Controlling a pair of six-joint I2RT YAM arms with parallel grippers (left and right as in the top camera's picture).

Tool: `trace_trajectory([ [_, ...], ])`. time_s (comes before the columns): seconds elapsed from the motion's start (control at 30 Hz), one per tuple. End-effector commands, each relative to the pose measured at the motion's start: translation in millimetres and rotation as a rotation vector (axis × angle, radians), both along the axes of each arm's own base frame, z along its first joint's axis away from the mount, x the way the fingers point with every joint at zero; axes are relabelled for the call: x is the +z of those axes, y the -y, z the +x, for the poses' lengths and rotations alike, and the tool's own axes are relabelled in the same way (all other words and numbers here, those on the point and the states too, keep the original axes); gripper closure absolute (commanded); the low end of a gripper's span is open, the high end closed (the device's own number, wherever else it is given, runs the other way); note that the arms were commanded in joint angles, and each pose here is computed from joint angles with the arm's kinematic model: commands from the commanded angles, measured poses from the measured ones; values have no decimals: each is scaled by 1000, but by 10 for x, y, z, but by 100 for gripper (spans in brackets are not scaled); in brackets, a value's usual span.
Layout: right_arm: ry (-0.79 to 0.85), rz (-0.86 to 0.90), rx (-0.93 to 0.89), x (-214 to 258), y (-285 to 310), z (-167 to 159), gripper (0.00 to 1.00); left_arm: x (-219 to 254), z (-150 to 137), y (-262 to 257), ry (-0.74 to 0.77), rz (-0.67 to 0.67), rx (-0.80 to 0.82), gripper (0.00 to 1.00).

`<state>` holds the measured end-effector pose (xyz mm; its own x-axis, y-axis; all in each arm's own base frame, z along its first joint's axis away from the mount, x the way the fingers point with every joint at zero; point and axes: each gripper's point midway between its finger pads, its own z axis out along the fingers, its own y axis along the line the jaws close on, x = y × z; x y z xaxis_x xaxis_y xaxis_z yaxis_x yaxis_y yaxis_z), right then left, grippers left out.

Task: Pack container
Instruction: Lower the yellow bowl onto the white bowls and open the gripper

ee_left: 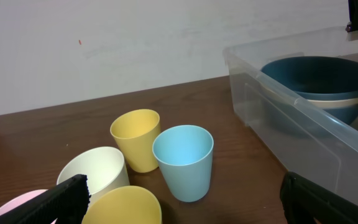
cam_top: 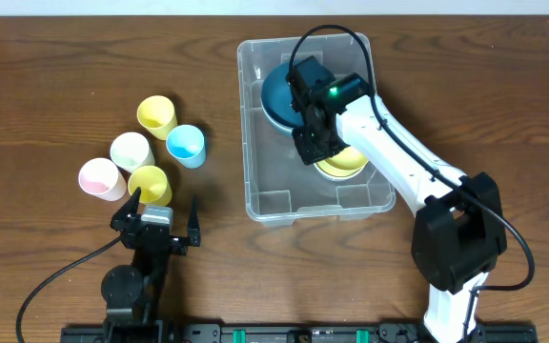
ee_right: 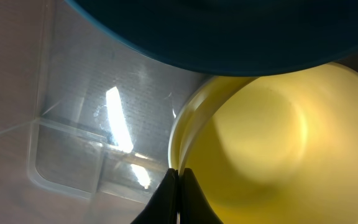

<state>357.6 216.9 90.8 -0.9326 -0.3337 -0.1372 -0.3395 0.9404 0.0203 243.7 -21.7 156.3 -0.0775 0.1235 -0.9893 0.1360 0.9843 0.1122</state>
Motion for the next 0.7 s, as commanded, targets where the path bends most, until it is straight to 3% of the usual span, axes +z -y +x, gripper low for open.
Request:
trace_trajectory([
  [0.0,30,6,-16,66,-34,93,99,-154,-6,13,-43,8,-11,2],
  [0.17,29,10,-23,70,-39,93,97,-154,-6,13,-43,8,-11,2],
  [0.37,30,9,-23,70,-39,94,44,-154,-6,13,-43,8,-11,2],
  [0.57,47,19,-24,194,-60,139,35,-154,-6,13,-43,8,-11,2],
  [0.63,59,27,-25,344,-74,167,26,-154,-6,13,-43,8,-11,2],
  [0.67,67,31,-25,424,-79,182,12,-154,-6,13,-43,8,-11,2],
])
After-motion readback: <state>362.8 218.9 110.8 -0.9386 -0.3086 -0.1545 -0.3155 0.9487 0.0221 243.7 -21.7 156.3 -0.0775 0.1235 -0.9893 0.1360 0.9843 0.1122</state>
